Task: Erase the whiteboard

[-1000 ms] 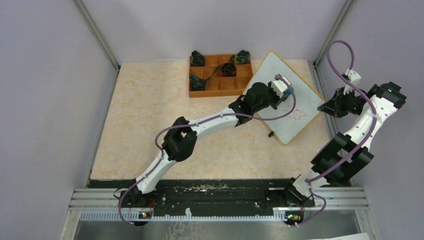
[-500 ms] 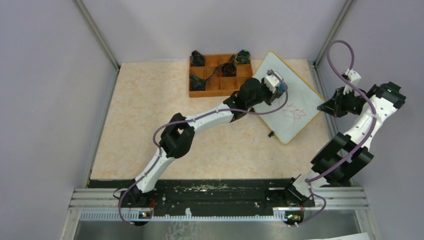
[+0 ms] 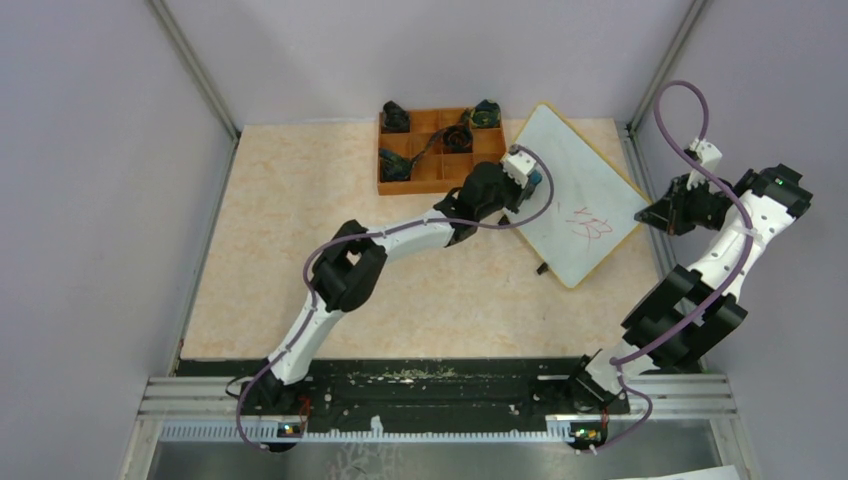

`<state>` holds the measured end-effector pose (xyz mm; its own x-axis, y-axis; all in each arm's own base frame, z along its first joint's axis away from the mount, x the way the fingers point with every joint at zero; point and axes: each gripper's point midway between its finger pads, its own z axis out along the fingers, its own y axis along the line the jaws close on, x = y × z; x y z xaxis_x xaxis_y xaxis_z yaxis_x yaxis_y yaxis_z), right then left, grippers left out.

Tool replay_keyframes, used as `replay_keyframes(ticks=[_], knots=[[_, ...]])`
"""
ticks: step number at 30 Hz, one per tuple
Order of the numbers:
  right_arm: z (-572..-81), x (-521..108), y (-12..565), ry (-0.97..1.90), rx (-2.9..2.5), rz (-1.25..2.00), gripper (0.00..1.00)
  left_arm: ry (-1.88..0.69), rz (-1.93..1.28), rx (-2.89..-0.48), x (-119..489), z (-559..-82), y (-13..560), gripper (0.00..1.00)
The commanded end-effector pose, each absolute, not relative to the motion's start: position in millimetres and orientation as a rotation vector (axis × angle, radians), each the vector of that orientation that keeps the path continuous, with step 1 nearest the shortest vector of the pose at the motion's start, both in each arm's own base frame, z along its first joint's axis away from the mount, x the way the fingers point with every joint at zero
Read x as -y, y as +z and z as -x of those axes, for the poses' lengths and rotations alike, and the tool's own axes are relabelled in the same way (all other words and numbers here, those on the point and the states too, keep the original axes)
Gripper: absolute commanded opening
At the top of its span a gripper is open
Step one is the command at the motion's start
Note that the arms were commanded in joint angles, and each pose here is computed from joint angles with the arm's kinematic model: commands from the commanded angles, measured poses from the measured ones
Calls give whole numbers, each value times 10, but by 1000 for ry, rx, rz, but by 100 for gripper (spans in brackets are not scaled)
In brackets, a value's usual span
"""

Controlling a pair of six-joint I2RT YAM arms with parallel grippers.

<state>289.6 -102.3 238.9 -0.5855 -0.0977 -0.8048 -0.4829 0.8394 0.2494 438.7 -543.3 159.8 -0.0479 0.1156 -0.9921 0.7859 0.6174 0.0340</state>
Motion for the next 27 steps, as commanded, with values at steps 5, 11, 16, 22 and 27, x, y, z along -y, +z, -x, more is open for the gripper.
replay_keyframes(ticks=[5, 11, 16, 22, 27], knots=[[-2637, 801, 2064, 631, -2297, 560, 0, -899, -927, -1486, 6208, -3190, 1670, 2], [-2639, 800, 2067, 633, -2295, 558, 0, -1009, -900, -1447, 6304, -2892, 1958, 2], [-2640, 796, 2062, 637, -2296, 557, 0, -1001, -883, -1450, 6240, -2883, 1976, 2], [-2642, 794, 2058, 641, -2293, 556, 0, -899, -855, -1515, 5981, -3231, 1739, 1], [-2640, 799, 2054, 638, -2298, 556, 0, -826, -822, -1540, 5741, -3596, 1690, 1]])
